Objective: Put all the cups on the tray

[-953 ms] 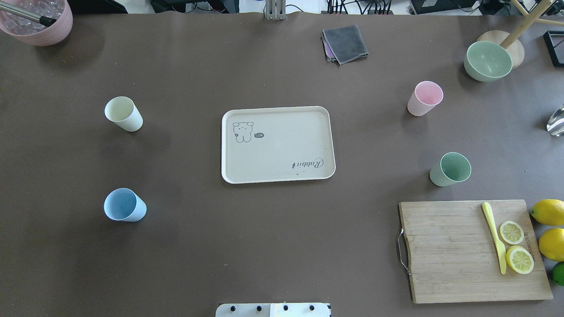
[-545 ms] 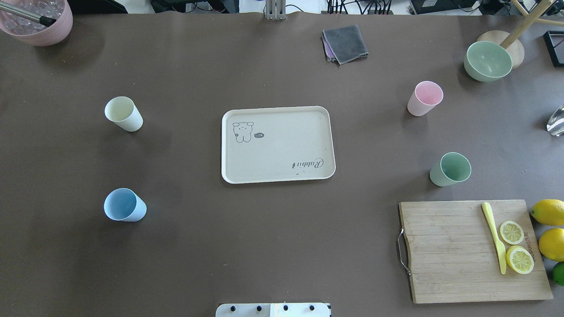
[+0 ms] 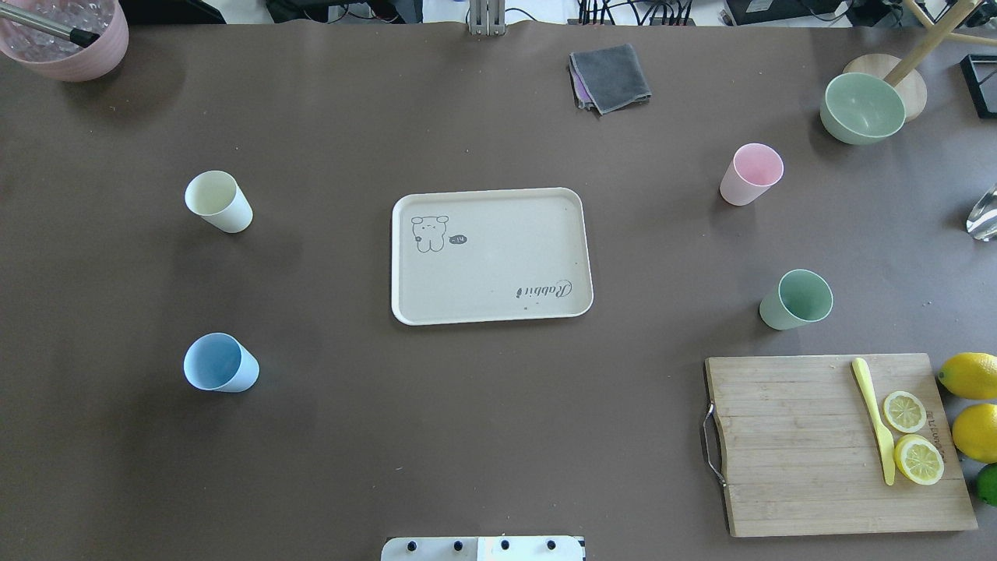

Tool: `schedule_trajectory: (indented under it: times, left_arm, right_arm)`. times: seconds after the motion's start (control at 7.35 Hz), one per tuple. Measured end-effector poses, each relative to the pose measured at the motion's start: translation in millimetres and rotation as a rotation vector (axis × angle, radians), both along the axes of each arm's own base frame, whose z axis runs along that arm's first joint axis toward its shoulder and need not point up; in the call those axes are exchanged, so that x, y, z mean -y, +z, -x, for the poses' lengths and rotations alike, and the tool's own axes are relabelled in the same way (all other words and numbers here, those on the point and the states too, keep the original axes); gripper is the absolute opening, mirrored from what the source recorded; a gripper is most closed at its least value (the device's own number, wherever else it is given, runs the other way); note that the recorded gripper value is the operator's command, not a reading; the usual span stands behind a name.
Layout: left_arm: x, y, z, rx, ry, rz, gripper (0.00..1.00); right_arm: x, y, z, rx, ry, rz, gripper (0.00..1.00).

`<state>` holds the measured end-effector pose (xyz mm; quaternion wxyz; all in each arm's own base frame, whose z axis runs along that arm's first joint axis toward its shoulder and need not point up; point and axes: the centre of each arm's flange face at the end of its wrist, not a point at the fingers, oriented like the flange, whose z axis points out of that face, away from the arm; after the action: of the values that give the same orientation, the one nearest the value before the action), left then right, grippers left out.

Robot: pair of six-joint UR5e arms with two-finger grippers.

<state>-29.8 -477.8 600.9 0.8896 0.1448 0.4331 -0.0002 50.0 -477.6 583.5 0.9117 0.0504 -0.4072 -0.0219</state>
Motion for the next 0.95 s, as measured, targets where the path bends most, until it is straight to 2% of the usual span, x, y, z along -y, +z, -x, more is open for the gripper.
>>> schedule_trajectory:
  times: [0.27,0.54,0.95]
  left_arm:
    - [3,-8,-21,-0.019,-0.014,0.010,0.98]
    - [-17,-28,-80,-0.033,-0.047,0.053,0.98]
    - [-65,-78,-161,-0.052,-0.033,0.099,0.98]
  right_arm:
    - [-2,1,0,0.003,0.002,-0.014,1.00]
    - [-2,-3,1,0.006,0.009,-0.018,1.00]
    - [4,-63,64,0.042,0.062,0.070,1.00]
